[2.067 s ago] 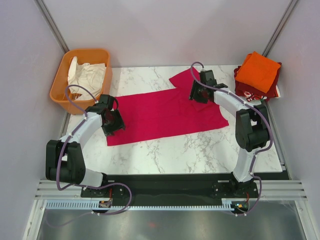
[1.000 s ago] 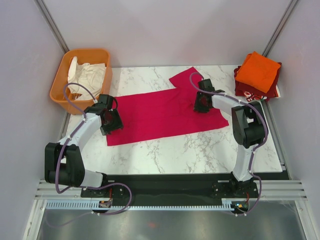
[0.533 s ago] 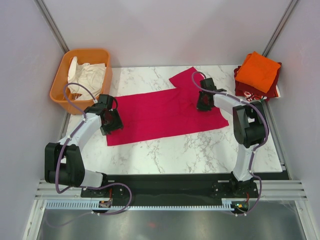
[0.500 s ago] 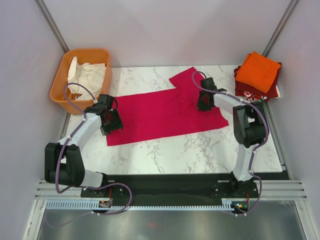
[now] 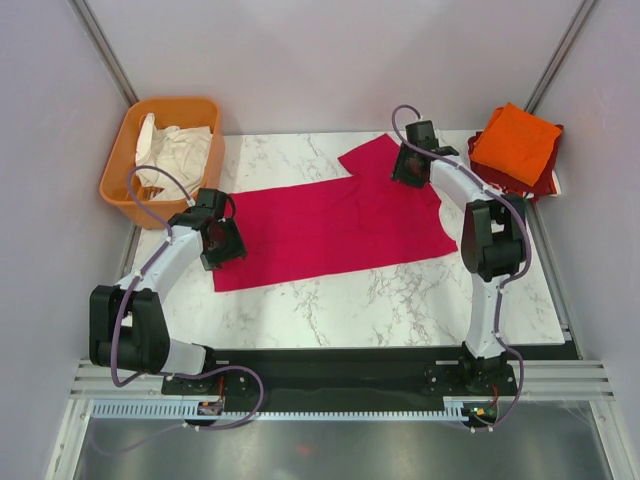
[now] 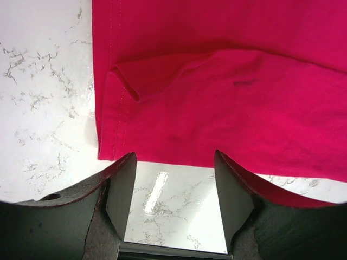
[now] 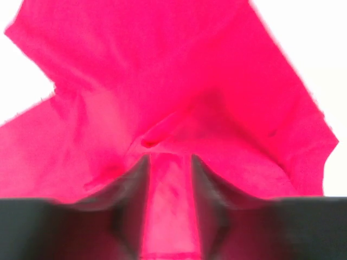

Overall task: Fold and stack the t-shirts
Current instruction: Fold the tshirt

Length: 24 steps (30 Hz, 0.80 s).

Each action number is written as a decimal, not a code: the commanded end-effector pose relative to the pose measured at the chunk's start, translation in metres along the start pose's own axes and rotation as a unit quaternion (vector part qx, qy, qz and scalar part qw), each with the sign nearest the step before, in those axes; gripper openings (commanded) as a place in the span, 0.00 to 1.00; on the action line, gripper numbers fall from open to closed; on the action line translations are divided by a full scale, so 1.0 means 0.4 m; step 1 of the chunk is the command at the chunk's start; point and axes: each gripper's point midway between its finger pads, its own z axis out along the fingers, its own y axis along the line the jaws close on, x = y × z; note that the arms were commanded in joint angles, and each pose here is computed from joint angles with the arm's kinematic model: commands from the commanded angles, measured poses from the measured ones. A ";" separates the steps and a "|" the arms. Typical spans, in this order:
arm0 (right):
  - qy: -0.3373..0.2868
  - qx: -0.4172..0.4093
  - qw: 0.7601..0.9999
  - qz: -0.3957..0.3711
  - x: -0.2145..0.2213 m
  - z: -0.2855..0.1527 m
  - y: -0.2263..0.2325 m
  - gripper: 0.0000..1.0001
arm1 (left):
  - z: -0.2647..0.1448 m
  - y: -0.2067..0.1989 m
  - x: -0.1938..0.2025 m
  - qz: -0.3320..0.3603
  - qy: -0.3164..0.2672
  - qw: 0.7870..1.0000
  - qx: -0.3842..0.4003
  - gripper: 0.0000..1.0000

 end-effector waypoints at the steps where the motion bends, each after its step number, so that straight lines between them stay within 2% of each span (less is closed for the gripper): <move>1: -0.013 0.046 0.999 0.004 -0.056 0.018 -0.039 0.59 | -0.010 -0.001 -0.024 0.014 -0.015 1.000 -0.003 0.66; 3: -0.024 0.061 0.998 0.004 -0.088 0.011 -0.048 0.73 | -0.014 0.007 -0.031 0.014 -0.022 1.000 -0.012 0.66; 4: -0.030 0.067 0.997 0.000 -0.100 0.003 -0.053 0.75 | -0.022 0.013 -0.038 0.010 -0.031 0.999 -0.018 0.66; 6: -0.047 0.078 0.996 -0.001 -0.135 -0.030 -0.068 0.77 | -0.041 0.038 -0.061 0.001 -0.058 0.997 -0.042 0.66; 7: -0.059 0.083 0.995 -0.002 -0.153 -0.058 -0.077 0.77 | -0.078 0.049 -0.083 -0.010 -0.094 0.994 -0.048 0.67; 11: -0.073 0.092 0.993 -0.011 -0.156 -0.133 -0.101 0.76 | -0.130 0.058 -0.108 -0.031 -0.145 0.988 -0.051 0.65; 12: -0.071 0.093 0.993 -0.011 -0.136 -0.162 -0.115 0.77 | -0.132 0.056 -0.104 -0.030 -0.147 0.987 -0.050 0.62; 17: -0.060 0.038 0.997 0.006 -0.042 -0.212 -0.110 0.76 | -0.079 -0.016 -0.047 0.021 -0.100 0.994 -0.039 0.48; 20: -0.045 0.011 0.999 0.014 0.014 -0.233 -0.109 0.76 | -0.025 -0.034 -0.018 0.017 -0.055 0.997 -0.043 0.43; 21: -0.034 0.008 0.999 0.013 0.046 -0.226 -0.116 0.75 | -0.003 -0.035 -0.012 0.017 -0.041 0.998 -0.052 0.39; 24: -0.026 0.006 1.000 0.015 0.076 -0.235 -0.128 0.75 | 0.037 -0.039 -0.013 0.015 -0.024 0.997 -0.072 0.38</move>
